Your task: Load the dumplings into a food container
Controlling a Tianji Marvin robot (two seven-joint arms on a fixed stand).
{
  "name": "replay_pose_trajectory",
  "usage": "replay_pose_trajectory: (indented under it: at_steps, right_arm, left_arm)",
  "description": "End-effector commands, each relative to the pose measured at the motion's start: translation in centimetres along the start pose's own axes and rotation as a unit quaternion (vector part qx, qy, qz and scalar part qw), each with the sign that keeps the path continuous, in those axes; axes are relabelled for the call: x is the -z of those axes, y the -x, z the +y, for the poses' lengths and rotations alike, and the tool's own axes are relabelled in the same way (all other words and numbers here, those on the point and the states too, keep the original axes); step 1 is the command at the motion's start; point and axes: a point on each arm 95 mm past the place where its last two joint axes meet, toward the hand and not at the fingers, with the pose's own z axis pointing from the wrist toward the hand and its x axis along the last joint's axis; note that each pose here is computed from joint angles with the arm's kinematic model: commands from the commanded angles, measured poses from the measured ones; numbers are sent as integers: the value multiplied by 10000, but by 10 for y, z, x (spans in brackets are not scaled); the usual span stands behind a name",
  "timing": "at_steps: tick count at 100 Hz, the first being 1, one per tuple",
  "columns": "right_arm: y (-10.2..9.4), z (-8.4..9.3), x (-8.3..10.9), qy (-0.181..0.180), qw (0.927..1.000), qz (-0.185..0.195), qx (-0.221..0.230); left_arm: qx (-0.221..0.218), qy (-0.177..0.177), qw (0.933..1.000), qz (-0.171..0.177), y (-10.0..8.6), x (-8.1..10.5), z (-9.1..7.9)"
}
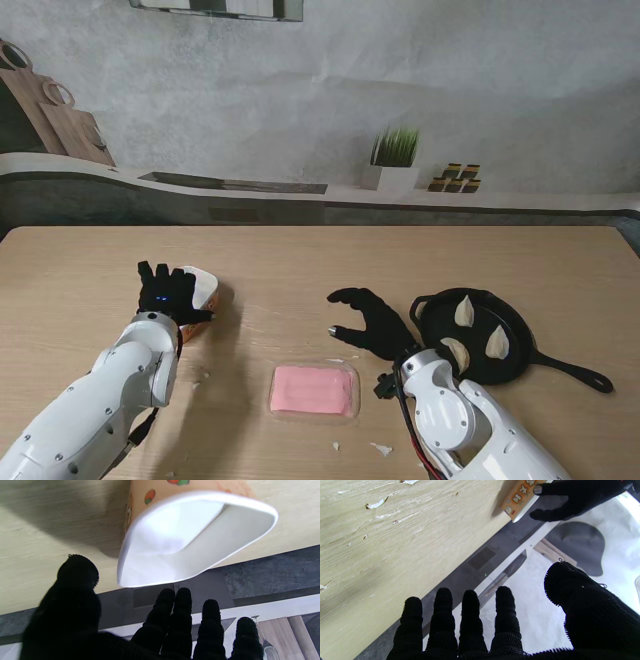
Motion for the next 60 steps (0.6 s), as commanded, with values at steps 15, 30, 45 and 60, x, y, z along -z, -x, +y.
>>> replay_pose_trajectory:
  at_steps: [15,30,45,60]
  right_arm:
    - [-3,-4,2,-24,10000,13,-41]
    - [-1,-1,1,31,10000,42,21]
    - [0,4,1,152,9999,50,26]
    - [1,7,1,225,9997,58,30]
  left_arm:
    - [-386,487,9981,13,-6,-12,6]
    - [-644,546,9963,151,-9,-22,9]
    - [-640,226,9966,459,-21,-30,12]
    - [-485,-150,9947,890,-38,-34,11]
